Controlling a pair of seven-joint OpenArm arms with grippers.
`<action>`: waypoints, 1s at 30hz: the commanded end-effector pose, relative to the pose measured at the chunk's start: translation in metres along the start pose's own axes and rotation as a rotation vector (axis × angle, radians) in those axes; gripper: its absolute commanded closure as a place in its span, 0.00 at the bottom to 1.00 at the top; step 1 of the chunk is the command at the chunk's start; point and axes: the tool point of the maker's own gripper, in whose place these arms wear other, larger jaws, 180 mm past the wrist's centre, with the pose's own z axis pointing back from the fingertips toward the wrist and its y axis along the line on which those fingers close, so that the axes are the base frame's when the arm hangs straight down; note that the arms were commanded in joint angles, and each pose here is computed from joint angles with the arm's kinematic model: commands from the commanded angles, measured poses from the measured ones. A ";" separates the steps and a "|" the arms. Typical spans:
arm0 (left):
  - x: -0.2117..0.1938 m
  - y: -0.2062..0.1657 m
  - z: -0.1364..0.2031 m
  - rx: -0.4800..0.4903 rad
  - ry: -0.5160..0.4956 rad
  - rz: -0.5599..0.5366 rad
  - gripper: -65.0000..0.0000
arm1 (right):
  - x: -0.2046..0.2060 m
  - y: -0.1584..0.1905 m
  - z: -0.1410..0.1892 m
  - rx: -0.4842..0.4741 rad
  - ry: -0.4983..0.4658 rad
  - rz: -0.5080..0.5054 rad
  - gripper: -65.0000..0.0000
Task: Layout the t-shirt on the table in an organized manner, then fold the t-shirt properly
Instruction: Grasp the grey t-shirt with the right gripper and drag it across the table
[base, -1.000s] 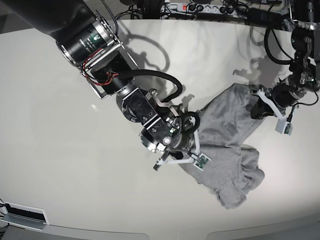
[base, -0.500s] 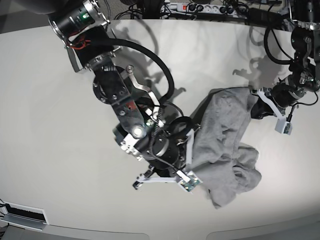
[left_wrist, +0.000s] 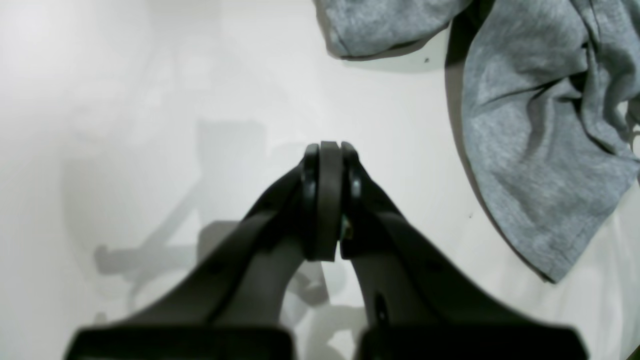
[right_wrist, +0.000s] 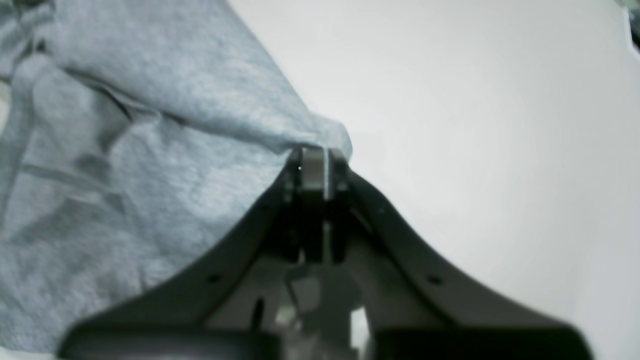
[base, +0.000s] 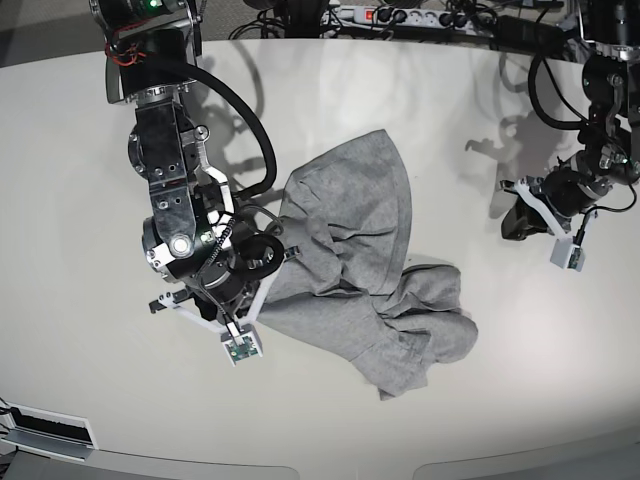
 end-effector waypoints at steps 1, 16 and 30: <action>0.020 0.004 0.003 0.001 -0.056 -0.019 1.00 | 0.022 -0.005 0.004 -0.009 -0.067 -0.008 0.65; 0.017 0.004 0.004 0.000 -0.046 -0.018 1.00 | 0.067 0.123 0.036 0.542 -0.290 0.186 0.42; 0.017 0.004 0.003 0.000 -0.046 -0.017 1.00 | 0.037 0.122 -0.053 0.319 -0.101 0.290 0.42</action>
